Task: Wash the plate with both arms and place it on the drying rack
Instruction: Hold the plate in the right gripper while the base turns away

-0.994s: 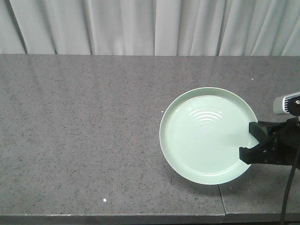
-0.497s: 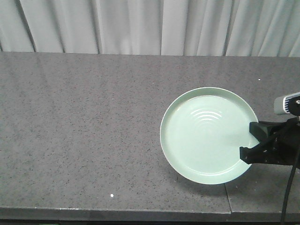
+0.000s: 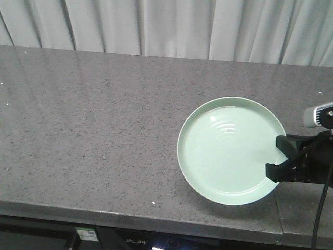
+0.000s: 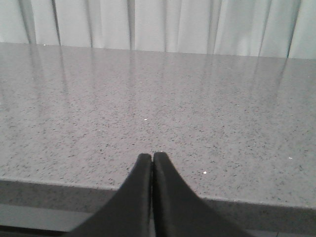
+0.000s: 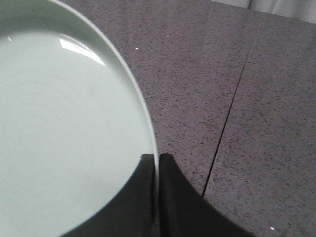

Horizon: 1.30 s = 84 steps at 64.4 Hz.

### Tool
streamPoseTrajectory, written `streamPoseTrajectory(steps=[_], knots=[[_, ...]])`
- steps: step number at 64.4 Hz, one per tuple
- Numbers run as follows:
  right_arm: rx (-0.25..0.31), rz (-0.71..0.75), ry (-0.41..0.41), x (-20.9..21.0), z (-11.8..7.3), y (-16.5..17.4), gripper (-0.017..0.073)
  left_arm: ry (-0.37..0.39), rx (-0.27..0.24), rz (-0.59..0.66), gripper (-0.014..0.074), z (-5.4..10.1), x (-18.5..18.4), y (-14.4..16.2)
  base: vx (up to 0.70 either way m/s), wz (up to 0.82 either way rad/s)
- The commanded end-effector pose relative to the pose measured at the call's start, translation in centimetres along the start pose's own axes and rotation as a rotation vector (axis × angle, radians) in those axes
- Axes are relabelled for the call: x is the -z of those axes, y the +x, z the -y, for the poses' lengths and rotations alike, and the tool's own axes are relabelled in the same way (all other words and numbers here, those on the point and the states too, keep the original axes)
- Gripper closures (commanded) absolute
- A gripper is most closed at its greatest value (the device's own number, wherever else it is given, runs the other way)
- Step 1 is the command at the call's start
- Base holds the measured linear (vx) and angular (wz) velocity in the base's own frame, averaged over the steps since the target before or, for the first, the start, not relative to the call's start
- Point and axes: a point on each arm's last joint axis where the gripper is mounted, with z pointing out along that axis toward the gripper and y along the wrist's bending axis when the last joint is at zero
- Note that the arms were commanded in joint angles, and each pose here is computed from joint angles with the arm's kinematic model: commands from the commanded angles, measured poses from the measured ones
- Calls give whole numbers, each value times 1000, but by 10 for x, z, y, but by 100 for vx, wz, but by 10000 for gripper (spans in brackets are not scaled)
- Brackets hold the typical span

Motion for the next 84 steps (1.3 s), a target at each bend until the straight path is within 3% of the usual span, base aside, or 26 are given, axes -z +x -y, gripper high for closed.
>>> streamPoseTrajectory(steps=[1,84], knots=[[4,114,16,6,2,-17,564,18,0,66,590,1,0,-2,-5,23],[4,114,16,6,2,-17,564,18,0,66,590,1,0,-2,-7,29]])
